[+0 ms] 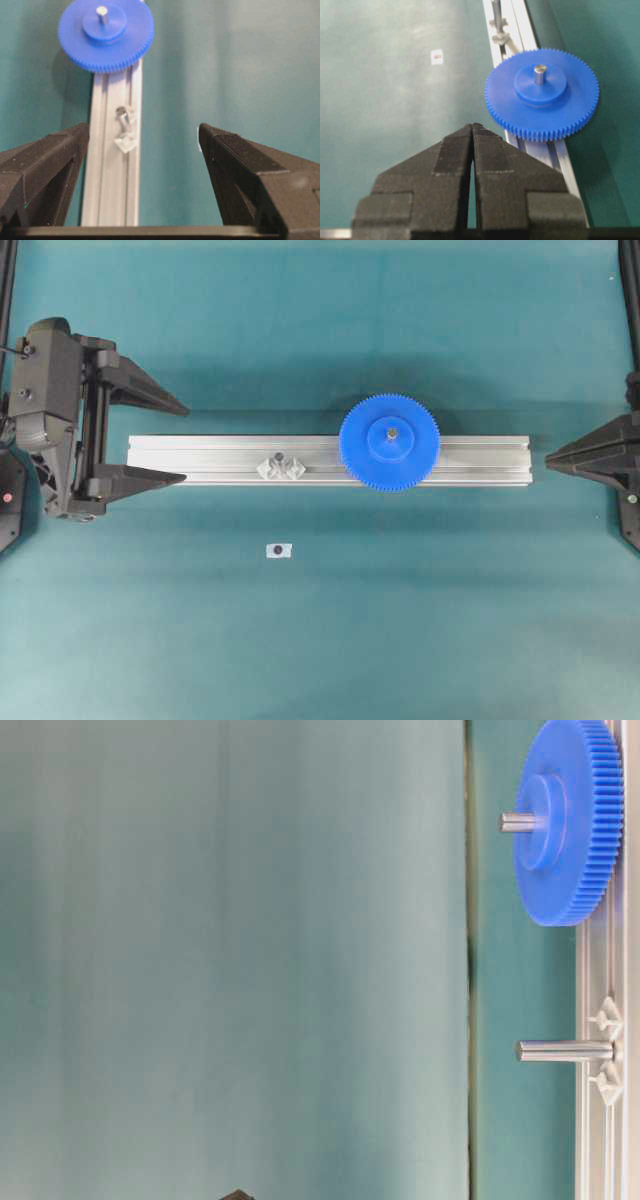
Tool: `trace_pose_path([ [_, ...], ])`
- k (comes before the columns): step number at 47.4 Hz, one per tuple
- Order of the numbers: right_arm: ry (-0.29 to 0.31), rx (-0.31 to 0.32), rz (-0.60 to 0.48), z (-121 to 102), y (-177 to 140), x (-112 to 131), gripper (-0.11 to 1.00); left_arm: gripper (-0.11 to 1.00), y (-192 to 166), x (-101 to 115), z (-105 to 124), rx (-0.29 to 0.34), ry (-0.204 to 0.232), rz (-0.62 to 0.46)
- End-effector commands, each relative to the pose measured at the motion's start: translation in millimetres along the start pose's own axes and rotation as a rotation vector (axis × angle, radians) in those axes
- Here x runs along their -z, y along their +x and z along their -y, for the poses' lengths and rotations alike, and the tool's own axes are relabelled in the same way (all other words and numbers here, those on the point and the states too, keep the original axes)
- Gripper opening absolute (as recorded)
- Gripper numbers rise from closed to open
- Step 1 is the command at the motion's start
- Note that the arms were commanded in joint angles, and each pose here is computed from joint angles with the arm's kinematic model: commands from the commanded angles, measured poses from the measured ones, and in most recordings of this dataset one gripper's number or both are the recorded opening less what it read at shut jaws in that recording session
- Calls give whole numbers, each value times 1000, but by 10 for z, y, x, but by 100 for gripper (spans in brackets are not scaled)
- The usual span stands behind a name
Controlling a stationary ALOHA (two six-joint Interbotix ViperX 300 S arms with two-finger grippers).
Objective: Find the location of the shaft and insert the large gear.
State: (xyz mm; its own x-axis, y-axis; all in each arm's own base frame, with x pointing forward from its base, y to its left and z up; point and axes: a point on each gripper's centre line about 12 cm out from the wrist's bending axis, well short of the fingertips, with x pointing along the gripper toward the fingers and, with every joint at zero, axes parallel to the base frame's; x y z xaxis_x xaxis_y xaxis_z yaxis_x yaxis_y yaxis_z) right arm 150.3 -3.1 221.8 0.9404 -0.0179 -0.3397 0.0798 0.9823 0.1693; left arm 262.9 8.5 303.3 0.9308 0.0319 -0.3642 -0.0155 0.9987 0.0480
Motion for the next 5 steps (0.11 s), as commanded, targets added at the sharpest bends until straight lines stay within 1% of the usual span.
trace_pose_path([
  [1,7,1,10,-1,5,-34,3,88,-20,-70,4,1,3,26],
  [5,8,3,8,2,6,-28,3,88,-20,-68,4,1,3,25],
])
